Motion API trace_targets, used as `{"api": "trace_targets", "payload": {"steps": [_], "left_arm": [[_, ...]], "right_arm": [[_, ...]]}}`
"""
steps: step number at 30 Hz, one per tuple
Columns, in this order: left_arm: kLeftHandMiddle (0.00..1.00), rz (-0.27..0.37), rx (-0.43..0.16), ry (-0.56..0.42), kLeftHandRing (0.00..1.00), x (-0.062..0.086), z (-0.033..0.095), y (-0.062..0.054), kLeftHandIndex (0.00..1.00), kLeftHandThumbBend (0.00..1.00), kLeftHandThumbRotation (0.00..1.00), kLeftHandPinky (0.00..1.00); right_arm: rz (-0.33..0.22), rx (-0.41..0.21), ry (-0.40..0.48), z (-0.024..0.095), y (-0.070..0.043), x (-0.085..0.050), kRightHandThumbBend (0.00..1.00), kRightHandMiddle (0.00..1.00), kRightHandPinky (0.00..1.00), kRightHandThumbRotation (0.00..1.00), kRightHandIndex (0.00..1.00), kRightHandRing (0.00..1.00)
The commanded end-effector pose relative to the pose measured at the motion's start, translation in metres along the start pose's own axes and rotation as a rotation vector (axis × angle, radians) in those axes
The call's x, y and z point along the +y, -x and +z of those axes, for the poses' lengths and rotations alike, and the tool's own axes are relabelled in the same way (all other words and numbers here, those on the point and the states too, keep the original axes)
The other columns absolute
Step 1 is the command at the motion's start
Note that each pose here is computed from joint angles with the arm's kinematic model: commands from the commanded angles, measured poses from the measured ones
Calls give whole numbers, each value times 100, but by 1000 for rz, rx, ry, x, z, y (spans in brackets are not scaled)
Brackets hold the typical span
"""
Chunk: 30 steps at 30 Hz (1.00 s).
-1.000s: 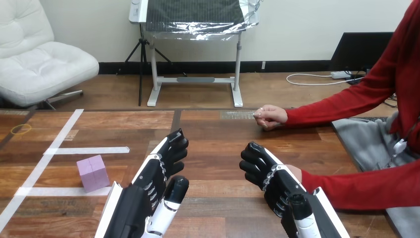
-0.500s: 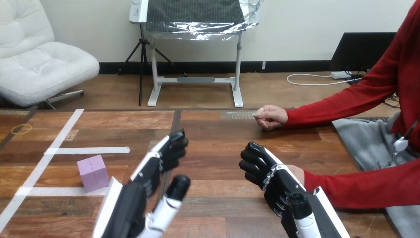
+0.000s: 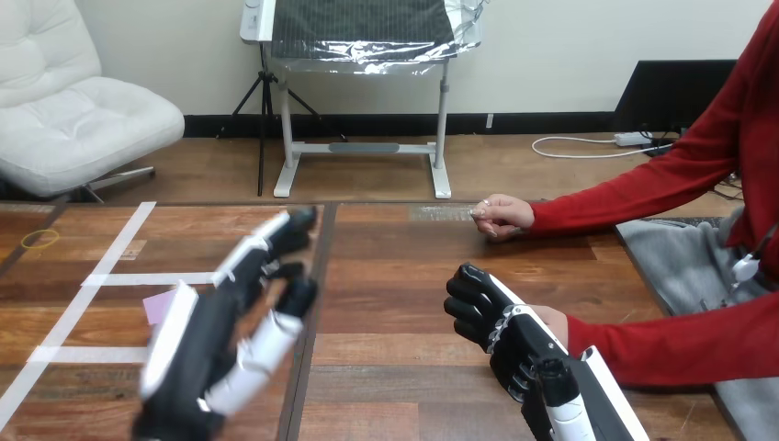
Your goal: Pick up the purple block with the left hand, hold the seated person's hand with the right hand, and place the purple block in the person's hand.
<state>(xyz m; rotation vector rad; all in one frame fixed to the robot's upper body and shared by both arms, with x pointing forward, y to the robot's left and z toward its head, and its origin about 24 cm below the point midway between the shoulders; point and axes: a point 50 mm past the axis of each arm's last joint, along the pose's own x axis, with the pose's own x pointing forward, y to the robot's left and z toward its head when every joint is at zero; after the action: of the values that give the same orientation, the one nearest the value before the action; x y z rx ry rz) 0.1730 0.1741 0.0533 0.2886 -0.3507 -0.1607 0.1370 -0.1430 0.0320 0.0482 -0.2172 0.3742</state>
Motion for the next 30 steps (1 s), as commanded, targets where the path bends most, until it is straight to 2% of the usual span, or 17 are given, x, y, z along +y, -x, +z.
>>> {"api": "trace_targets", "payload": {"steps": [1, 9, 16, 22, 30], "left_arm": [[87, -5, -85, -134, 85, 29, 6, -44, 85, 57, 84, 76], [89, -55, -90, -205, 85, 41, 1, -68, 87, 47, 76, 72], [90, -84, -57, -286, 86, 49, -4, -85, 88, 44, 71, 71], [90, -108, -15, -345, 86, 56, -10, -96, 89, 46, 70, 72], [91, -138, 61, -451, 87, 65, -19, -109, 92, 55, 73, 74]], "right_arm": [[-5, -89, 22, 10, -16, -5, 69, 92, 93, 100, 92, 91], [2, -92, 27, 10, -17, -5, 68, 92, 92, 100, 93, 91], [31, -89, 41, 11, -17, -6, 69, 93, 93, 100, 95, 93], [36, -88, 42, 11, -17, -5, 70, 94, 94, 100, 95, 93], [30, -82, 46, 10, -17, -4, 72, 93, 93, 100, 94, 92]]}}
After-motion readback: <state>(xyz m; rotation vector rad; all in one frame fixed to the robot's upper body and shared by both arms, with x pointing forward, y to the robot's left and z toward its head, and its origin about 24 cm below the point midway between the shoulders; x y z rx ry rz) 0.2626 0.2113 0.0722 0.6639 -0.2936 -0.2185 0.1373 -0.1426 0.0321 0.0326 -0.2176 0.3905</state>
